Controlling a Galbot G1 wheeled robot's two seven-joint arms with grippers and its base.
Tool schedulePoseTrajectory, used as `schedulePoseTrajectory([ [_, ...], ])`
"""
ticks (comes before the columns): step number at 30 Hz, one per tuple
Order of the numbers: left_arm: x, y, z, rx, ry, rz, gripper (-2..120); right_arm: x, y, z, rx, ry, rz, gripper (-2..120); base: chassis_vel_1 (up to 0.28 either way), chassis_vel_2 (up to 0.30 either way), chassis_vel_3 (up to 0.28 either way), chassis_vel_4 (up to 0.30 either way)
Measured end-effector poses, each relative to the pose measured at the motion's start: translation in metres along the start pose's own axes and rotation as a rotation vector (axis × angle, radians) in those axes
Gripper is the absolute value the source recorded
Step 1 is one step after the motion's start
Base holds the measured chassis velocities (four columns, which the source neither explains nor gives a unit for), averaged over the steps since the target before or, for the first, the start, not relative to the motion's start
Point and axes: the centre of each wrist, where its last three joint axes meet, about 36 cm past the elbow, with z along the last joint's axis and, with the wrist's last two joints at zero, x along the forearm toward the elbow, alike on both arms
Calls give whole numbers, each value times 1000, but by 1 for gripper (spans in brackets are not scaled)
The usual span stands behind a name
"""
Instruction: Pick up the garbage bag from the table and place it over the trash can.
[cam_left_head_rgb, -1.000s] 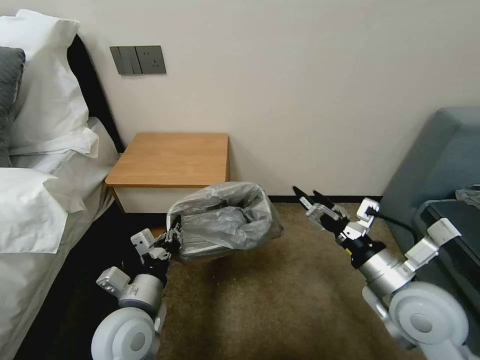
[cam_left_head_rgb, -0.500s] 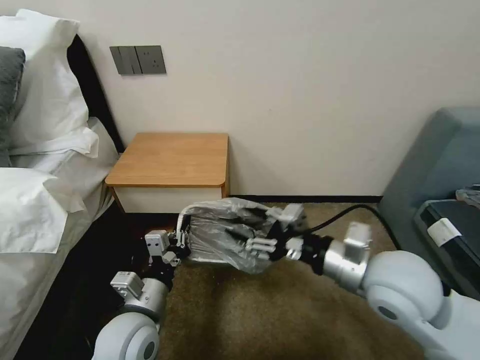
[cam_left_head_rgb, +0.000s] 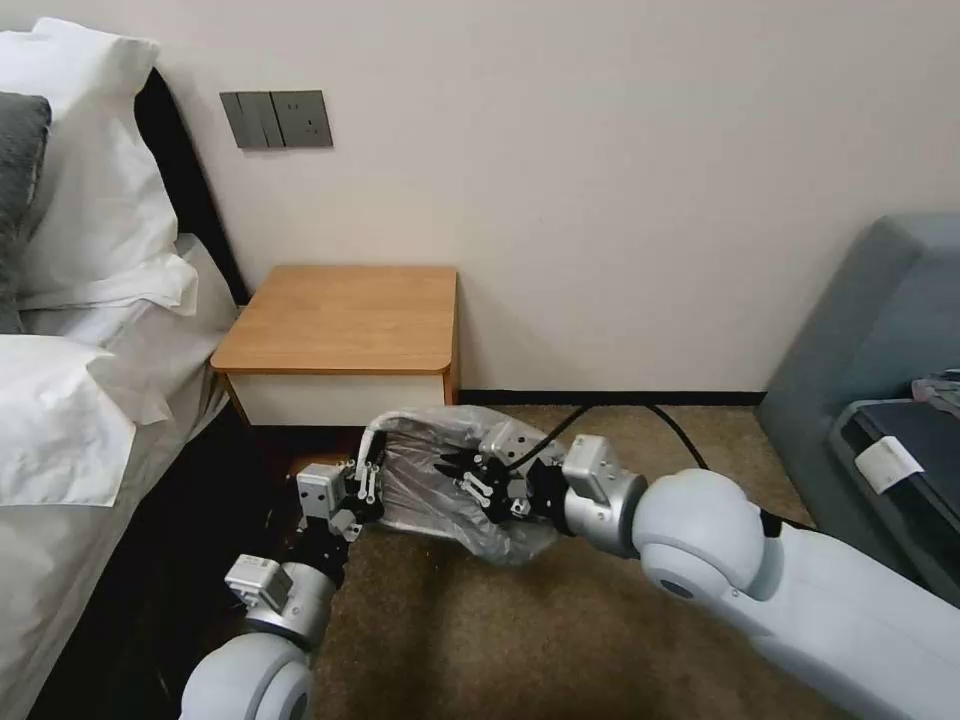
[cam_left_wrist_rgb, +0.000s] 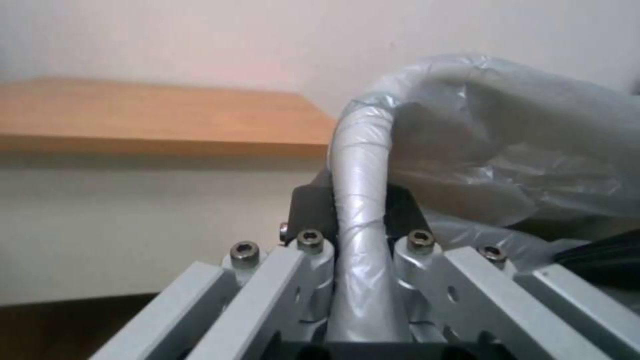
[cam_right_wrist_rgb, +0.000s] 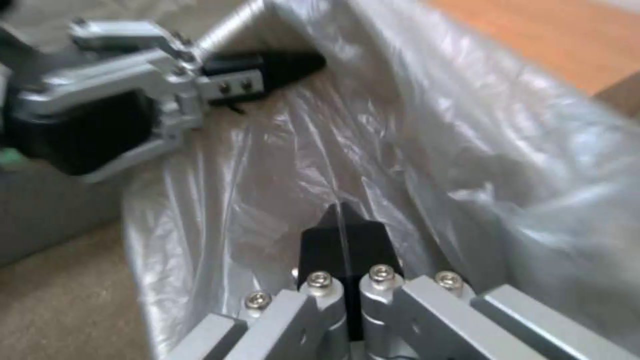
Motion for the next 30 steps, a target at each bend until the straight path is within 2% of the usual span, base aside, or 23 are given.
schedulePoseTrajectory([
  [8, 2, -2, -7, -12, -24, 13, 5, -21, 11, 10, 7, 43, 36, 0, 0, 0, 0, 0],
  [10, 4, -3, -8, -26, -34, 20, 5, -33, 21, 19, 8, 65, 71, 0, 0, 0, 0, 0],
  [30, 8, -2, -11, -160, -97, 94, 4, -67, 24, 43, 102, 150, 181, 0, 0, 0, 0, 0],
])
